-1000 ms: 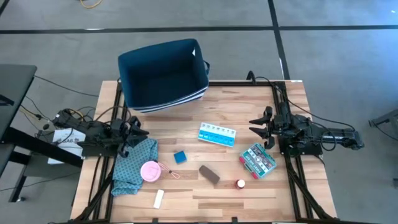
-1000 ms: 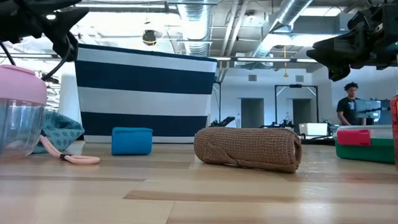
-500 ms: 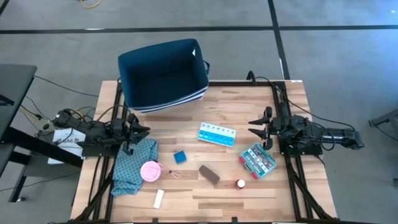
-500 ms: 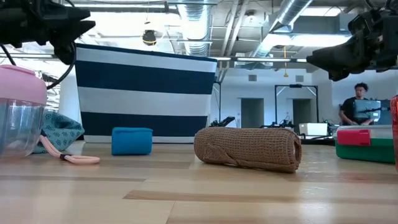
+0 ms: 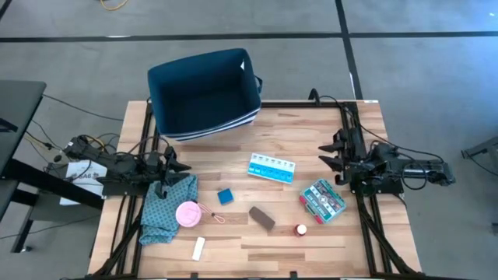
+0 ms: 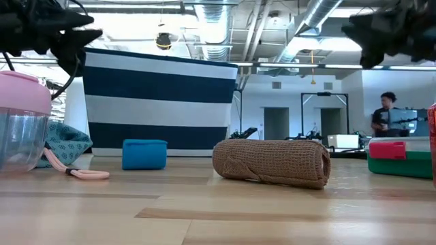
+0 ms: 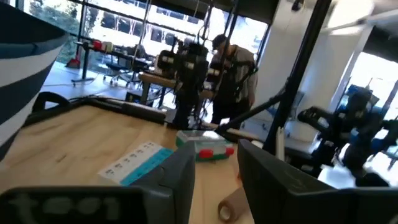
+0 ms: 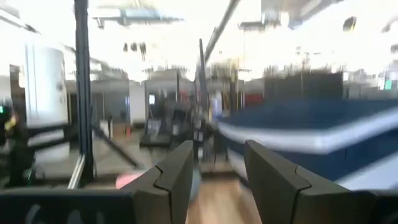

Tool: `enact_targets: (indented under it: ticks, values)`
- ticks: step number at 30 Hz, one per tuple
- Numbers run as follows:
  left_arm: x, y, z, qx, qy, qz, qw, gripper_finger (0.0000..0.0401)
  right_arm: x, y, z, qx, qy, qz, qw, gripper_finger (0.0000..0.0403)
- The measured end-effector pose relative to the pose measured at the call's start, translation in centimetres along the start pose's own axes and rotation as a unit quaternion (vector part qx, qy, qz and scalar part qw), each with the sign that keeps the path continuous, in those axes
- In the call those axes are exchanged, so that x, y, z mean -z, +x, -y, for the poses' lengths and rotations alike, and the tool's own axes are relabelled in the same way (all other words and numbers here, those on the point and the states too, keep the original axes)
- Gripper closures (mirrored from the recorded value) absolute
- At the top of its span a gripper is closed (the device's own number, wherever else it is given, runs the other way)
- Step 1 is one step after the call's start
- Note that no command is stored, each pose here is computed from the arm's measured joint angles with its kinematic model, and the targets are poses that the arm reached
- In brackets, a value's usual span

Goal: Pick & place medical supplies in basket/bin
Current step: Put the pink pill dispenser into the blue bin

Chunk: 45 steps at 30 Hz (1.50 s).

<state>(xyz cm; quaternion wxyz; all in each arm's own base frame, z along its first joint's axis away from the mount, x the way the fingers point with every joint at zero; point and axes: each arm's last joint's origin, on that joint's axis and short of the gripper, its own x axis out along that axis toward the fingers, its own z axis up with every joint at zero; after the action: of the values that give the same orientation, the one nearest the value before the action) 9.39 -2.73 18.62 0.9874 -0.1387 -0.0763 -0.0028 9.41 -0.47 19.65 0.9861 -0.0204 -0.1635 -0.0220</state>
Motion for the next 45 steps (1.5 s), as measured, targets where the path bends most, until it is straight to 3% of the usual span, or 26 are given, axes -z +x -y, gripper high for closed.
enact_targets:
  ticks: [3, 8, 11, 14, 17, 24, 31, 36, 40, 45]
  values:
    - [-1.2, 0.3, 0.3, -0.003, 0.027, 0.019, 0.999, 0.0268, -0.5, 0.0, 0.0, 0.000, 0.018, 0.026, 0.999, 0.0265]
    - [-5.4, 1.2, 1.7, -0.009, 0.109, 0.013, 0.994, 0.0244, -1.3, 0.0, 0.0, -0.002, 0.070, 0.041, 0.997, 0.0265]
    - [-8.4, 2.1, 2.4, -0.060, 0.177, -0.026, 0.982, 0.0241, -1.3, 0.0, 0.0, -0.005, 0.093, 0.036, 0.995, 0.0264]
    - [-10.4, 3.5, 3.2, -0.113, 0.176, -0.084, 0.974, 0.0242, -0.6, 0.1, 0.0, -0.004, 0.092, 0.003, 0.996, 0.0264]
    - [-11.0, 5.6, 4.4, -0.109, 0.163, -0.145, 0.970, 0.0247, -0.3, 0.1, 0.0, 0.009, 0.094, -0.011, 0.995, 0.0264]
    - [-9.8, 11.7, 7.0, -0.106, 0.204, -0.279, 0.933, 0.0261, -0.1, 0.0, 0.5, 0.089, 0.092, -0.018, 0.992, 0.0260]
    - [-7.2, 16.3, 8.8, -0.105, 0.181, -0.384, 0.899, 0.0263, -2.4, 0.7, 0.3, 0.058, 0.149, -0.005, 0.987, 0.0266]
    - [-5.1, 18.7, 9.6, -0.104, 0.122, -0.428, 0.890, 0.0263, -3.3, 3.0, -0.4, 0.039, 0.146, -0.067, 0.986, 0.0271]
    - [-3.1, 19.6, 10.3, -0.084, 0.078, -0.471, 0.875, 0.0264, -2.4, 5.8, -1.2, 0.062, 0.085, -0.153, 0.983, 0.0271]
    - [0.0, 19.6, 11.0, -0.075, 0.049, -0.543, 0.835, 0.0264, -2.8, 9.2, -2.0, 0.051, 0.059, -0.193, 0.978, 0.0271]
